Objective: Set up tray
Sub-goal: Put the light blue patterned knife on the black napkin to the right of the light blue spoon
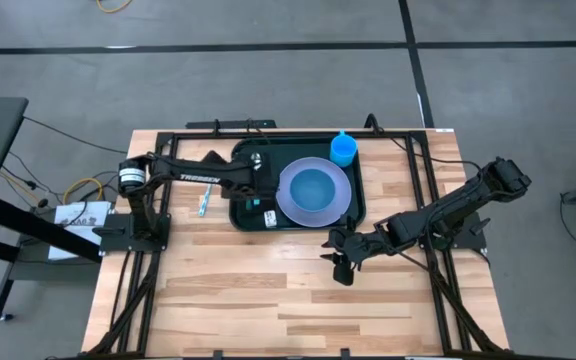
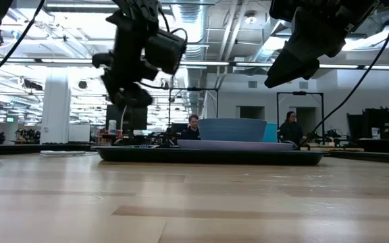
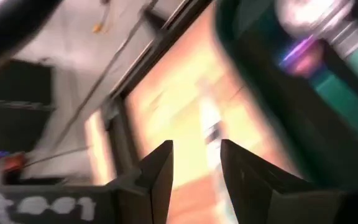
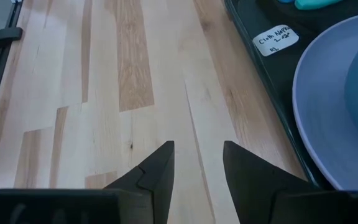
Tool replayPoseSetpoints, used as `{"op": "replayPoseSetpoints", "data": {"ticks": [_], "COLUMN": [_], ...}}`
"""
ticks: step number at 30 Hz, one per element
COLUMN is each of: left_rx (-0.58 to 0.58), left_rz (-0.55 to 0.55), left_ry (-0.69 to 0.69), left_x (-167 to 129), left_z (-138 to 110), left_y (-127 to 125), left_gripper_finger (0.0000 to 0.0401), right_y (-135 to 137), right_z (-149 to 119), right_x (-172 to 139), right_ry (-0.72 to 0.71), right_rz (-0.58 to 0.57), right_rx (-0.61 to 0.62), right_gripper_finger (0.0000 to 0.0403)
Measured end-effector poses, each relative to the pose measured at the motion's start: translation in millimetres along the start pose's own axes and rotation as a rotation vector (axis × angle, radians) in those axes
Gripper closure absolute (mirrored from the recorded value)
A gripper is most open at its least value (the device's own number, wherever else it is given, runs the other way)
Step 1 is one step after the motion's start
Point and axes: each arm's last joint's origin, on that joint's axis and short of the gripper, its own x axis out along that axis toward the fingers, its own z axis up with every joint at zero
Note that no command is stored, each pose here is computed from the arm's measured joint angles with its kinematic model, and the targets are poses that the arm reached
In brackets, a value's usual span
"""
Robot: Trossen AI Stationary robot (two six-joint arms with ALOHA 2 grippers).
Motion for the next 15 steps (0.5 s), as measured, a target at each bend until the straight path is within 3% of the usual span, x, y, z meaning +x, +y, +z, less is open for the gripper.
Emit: {"op": "replayPoseSetpoints", "data": {"ticks": [4, 7, 15], "left_rx": [0.083, 0.089, -0.02], "left_rz": [0.069, 0.051, -0.202], "left_ry": [0.099, 0.133, 0.008], "left_x": [4.5, 4.1, -15.5], "left_z": [-13.5, -25.1, -56.6], "left_y": [7.7, 14.7, 42.4], "left_gripper_finger": [0.0289, 0.0304, 0.0348], "right_y": [1.2, 3.8, 5.2], "right_z": [-0.7, -1.9, -3.0], "right_x": [-0.4, -1.2, -1.7], "right_ry": [0.002, 0.004, 0.008], "right_rz": [0.004, 0.012, 0.014], "right_rx": [-0.003, -0.011, -0.016], "right_gripper_finger": [0.0274, 0.0274, 0.0274]}}
